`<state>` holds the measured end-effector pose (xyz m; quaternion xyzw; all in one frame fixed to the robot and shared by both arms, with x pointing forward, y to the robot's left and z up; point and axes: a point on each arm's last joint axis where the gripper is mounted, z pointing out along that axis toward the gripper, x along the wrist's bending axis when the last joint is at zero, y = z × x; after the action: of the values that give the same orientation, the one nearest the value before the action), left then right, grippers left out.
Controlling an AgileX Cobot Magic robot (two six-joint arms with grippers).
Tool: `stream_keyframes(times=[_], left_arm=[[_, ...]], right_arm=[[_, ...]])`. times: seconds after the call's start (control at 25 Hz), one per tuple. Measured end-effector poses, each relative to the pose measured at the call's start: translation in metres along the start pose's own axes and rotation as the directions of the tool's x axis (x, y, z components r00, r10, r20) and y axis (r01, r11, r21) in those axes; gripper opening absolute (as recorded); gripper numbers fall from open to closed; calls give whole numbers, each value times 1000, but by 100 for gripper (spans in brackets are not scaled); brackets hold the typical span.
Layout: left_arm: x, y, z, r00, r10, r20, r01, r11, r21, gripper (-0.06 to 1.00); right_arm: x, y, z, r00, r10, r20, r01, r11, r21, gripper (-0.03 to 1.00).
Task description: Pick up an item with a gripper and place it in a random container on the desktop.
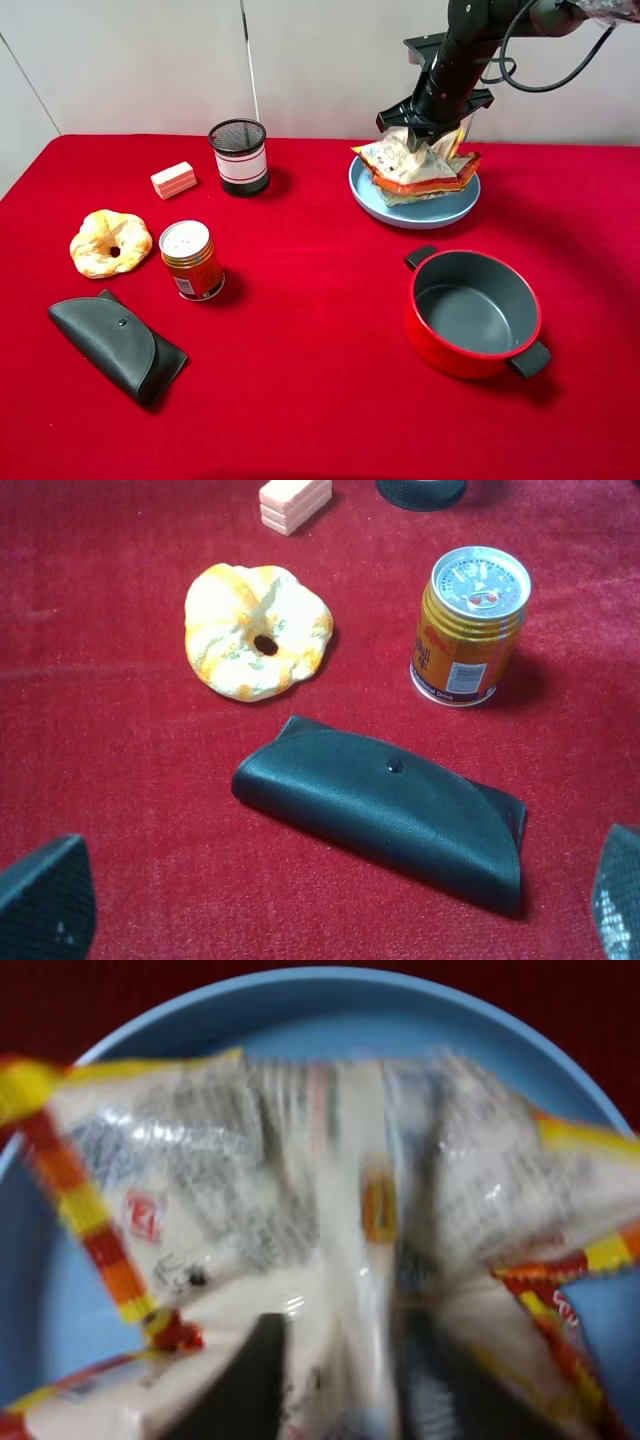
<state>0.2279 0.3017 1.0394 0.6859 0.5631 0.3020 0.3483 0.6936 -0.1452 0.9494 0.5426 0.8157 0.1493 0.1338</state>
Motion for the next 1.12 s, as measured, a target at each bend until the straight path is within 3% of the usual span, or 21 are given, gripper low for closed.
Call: stream_keyframes(times=[0.12, 0.24, 0.56, 0.8, 1.12], left_arm=[[0, 0, 0, 1000, 0, 0, 0, 1000, 0, 100], [0, 0, 0, 1000, 0, 0, 0, 1000, 0, 100], [0, 0, 0, 1000, 0, 0, 0, 1000, 0, 100], [0, 0, 0, 1000, 0, 0, 0, 1000, 0, 100], [0, 0, 0, 1000, 0, 0, 0, 1000, 0, 100]], right_arm=[[1, 0, 0, 1000, 16, -6, -16, 1000, 1, 53], [0, 0, 0, 1000, 17, -3, -17, 1000, 3, 66], [0, 0, -2, 1000, 20, -2, -20, 1000, 2, 69], [-1, 8, -29, 1000, 24, -1, -24, 999, -29, 69], [-2, 8, -59, 999, 32, -9, -32, 999, 7, 69]])
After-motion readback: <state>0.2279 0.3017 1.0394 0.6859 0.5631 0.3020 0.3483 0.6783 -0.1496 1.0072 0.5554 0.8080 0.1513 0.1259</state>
